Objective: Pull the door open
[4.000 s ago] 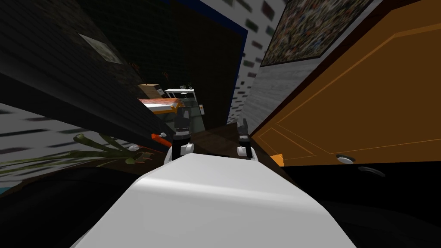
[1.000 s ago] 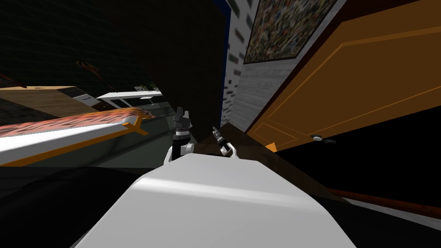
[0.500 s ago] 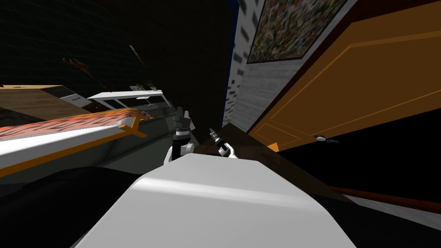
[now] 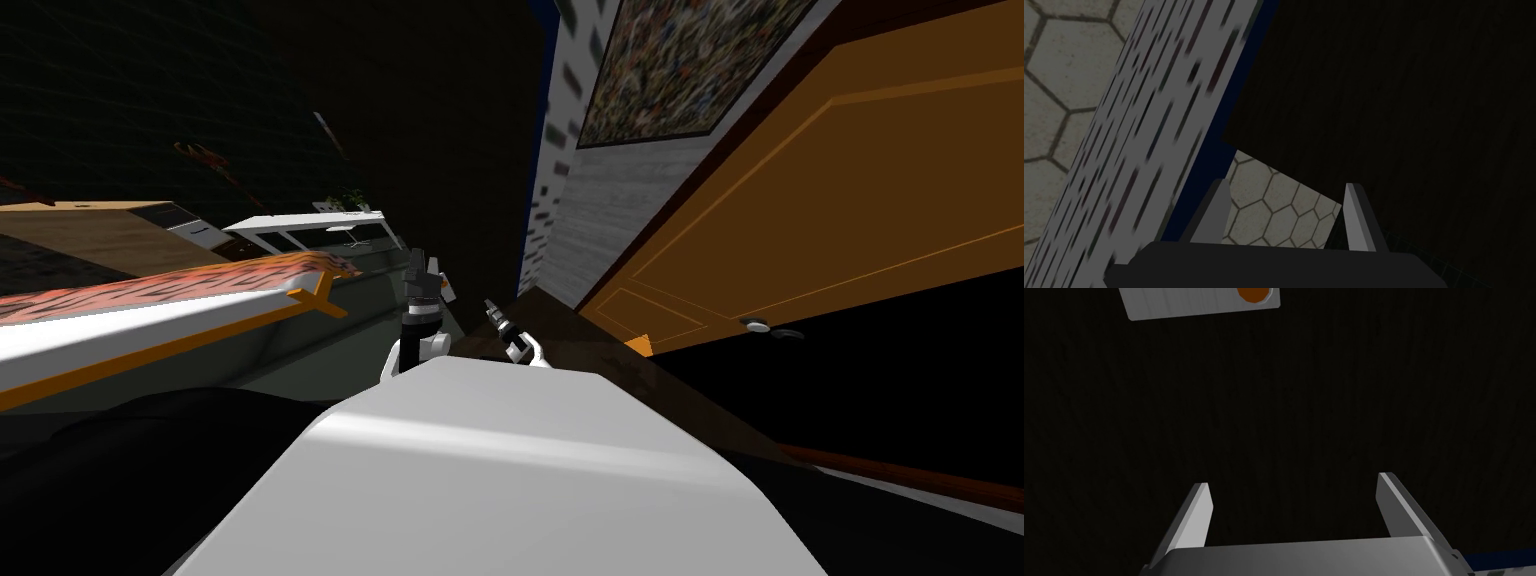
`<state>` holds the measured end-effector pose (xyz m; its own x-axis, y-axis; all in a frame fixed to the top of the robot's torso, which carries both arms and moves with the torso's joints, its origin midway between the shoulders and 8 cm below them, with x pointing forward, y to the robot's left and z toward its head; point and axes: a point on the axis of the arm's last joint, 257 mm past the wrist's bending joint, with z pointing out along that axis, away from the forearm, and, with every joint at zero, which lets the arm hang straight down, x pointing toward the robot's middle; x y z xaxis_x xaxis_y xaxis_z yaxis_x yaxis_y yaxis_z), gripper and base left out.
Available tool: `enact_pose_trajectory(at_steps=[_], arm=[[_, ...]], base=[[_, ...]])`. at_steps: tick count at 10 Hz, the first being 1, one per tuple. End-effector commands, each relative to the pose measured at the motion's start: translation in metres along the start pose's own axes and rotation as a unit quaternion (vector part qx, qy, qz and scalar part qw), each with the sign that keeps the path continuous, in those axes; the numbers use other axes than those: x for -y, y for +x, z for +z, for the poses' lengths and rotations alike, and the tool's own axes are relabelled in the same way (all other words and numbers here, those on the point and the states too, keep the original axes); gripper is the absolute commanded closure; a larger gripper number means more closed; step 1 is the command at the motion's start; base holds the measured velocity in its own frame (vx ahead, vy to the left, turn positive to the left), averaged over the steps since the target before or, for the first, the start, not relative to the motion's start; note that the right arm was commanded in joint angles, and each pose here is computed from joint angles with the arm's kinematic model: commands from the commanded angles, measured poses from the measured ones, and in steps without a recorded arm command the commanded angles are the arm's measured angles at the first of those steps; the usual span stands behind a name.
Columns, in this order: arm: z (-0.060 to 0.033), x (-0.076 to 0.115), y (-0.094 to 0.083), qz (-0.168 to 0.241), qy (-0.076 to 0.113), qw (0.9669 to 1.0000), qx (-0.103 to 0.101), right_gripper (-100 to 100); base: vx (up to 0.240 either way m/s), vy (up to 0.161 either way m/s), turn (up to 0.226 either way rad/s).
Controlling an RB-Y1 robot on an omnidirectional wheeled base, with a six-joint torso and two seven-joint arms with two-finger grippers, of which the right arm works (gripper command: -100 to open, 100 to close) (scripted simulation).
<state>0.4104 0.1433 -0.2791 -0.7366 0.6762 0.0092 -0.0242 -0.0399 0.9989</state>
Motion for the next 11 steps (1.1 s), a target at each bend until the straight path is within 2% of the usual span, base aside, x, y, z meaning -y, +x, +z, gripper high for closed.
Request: enact_pose_trajectory(at_steps=[1,5,6,11], arm=[[0.0,0.0,0.0,0.0,0.0,1.0,0.0,-100],[0.0,0.0,0.0,0.0,0.0,1.0,0.0,-100],[-0.0073,0.011,-0.008,-0.011,0.012,0.9999,0.001,-100],[-0.0296,0.04,-0.033,-0.041,0.048,0.998,0.005,-100]], base=[[-0.019,0.01,0.016],[0.01,-0.004,-0.005],[-0.005,-0.124,-0.007],[-0.032,-0.188,-0.004]])
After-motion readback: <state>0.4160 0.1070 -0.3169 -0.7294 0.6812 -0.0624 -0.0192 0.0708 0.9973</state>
